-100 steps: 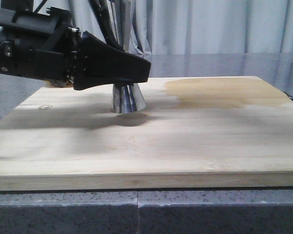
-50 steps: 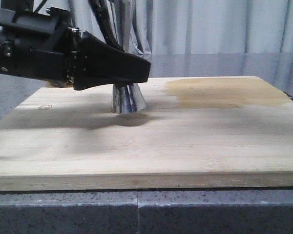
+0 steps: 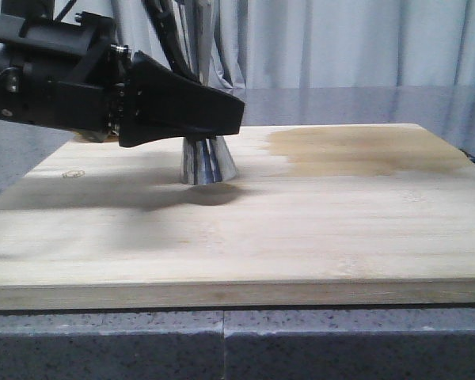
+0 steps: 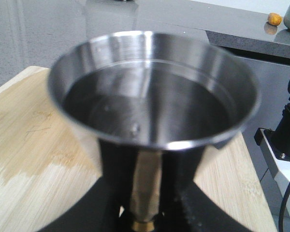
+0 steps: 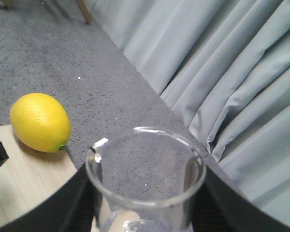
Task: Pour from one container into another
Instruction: 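Tip the beaker upright and lower it toward the board with the right gripper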
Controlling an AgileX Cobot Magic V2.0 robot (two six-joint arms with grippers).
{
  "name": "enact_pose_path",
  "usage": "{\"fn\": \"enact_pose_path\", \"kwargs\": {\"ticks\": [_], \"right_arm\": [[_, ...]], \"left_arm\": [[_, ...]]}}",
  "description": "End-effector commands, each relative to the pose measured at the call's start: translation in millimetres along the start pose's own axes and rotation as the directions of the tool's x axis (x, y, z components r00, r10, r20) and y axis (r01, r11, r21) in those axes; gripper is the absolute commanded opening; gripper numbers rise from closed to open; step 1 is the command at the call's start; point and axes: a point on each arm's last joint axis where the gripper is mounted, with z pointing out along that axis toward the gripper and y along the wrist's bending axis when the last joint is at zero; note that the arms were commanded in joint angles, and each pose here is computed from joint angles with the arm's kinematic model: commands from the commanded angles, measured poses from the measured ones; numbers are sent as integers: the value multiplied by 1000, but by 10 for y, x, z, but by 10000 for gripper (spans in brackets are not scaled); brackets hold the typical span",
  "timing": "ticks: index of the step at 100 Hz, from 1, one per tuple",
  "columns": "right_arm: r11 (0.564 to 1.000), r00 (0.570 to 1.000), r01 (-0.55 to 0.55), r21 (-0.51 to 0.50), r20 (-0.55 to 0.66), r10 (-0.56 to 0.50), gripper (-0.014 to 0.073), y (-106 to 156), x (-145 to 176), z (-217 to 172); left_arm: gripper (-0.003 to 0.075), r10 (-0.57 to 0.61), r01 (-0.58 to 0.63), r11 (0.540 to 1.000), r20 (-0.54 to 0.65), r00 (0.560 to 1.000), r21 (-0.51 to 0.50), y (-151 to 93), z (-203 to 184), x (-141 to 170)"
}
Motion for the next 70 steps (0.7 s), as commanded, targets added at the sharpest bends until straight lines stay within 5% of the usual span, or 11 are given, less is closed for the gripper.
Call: {"fn": "enact_pose_path", "kwargs": {"ticks": [1, 27, 70], "right_arm": [[998, 996, -64, 24, 59, 62, 162, -184, -106, -117], [983, 980, -184, -19, 77, 185, 162, -450, 133, -157], [903, 931, -322, -285, 77, 356, 162, -558, 798, -42]], "left_arm": [[-1, 40, -65, 988, 175, 984, 138, -174, -42, -329], [-1, 40, -65, 988, 175, 984, 138, -174, -42, -329], [-1, 40, -65, 988, 175, 984, 138, -174, -42, -329]]}}
